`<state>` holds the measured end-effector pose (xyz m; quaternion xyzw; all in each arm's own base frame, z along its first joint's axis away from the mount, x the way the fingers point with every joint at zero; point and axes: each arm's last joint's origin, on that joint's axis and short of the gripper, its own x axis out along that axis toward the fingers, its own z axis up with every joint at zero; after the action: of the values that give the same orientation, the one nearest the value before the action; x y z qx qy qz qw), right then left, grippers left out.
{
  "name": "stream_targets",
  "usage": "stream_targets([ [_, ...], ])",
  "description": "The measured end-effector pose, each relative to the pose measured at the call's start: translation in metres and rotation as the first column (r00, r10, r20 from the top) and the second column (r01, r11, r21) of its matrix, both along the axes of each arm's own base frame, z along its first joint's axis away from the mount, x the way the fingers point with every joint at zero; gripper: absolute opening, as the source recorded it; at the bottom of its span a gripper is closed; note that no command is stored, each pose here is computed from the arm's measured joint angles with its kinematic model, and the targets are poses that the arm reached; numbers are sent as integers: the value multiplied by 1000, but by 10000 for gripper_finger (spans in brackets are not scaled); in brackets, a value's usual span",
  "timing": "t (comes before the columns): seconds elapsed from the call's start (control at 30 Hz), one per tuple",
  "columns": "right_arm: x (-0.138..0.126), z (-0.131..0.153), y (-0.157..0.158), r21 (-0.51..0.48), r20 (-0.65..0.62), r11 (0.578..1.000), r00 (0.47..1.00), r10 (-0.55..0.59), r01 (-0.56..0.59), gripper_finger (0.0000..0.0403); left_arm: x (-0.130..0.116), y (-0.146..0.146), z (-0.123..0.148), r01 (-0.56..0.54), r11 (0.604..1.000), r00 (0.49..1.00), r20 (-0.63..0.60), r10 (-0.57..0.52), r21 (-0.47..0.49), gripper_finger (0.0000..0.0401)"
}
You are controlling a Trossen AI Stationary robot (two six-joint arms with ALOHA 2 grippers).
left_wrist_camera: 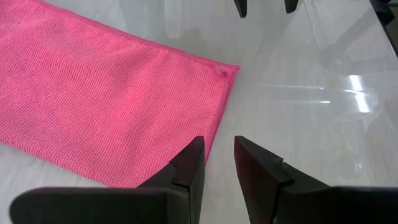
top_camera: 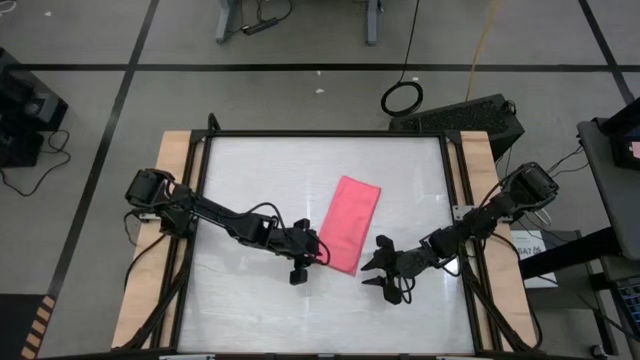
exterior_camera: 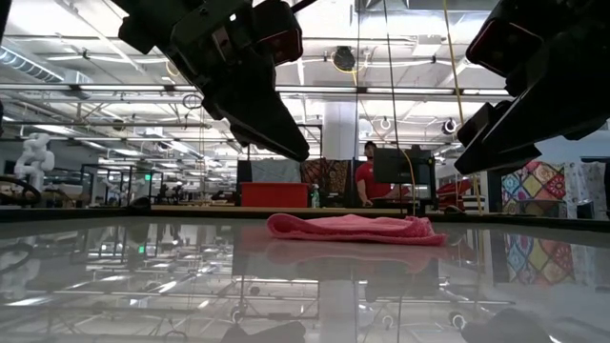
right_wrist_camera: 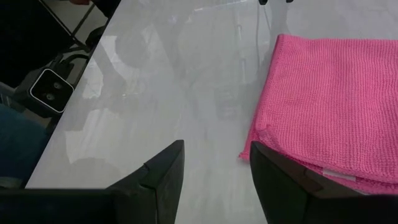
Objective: Roll towel
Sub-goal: Fold the pink towel
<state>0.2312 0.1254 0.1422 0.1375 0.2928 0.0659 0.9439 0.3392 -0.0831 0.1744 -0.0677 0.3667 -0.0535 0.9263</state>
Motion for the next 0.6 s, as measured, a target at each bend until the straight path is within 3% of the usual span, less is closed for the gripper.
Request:
stream_targets([
  [0.6, 0, 0, 0, 2, -1, 1000, 1000, 3, -3, 173, -1, 0, -1, 23, 1000, 1000, -8, -23, 3, 93],
])
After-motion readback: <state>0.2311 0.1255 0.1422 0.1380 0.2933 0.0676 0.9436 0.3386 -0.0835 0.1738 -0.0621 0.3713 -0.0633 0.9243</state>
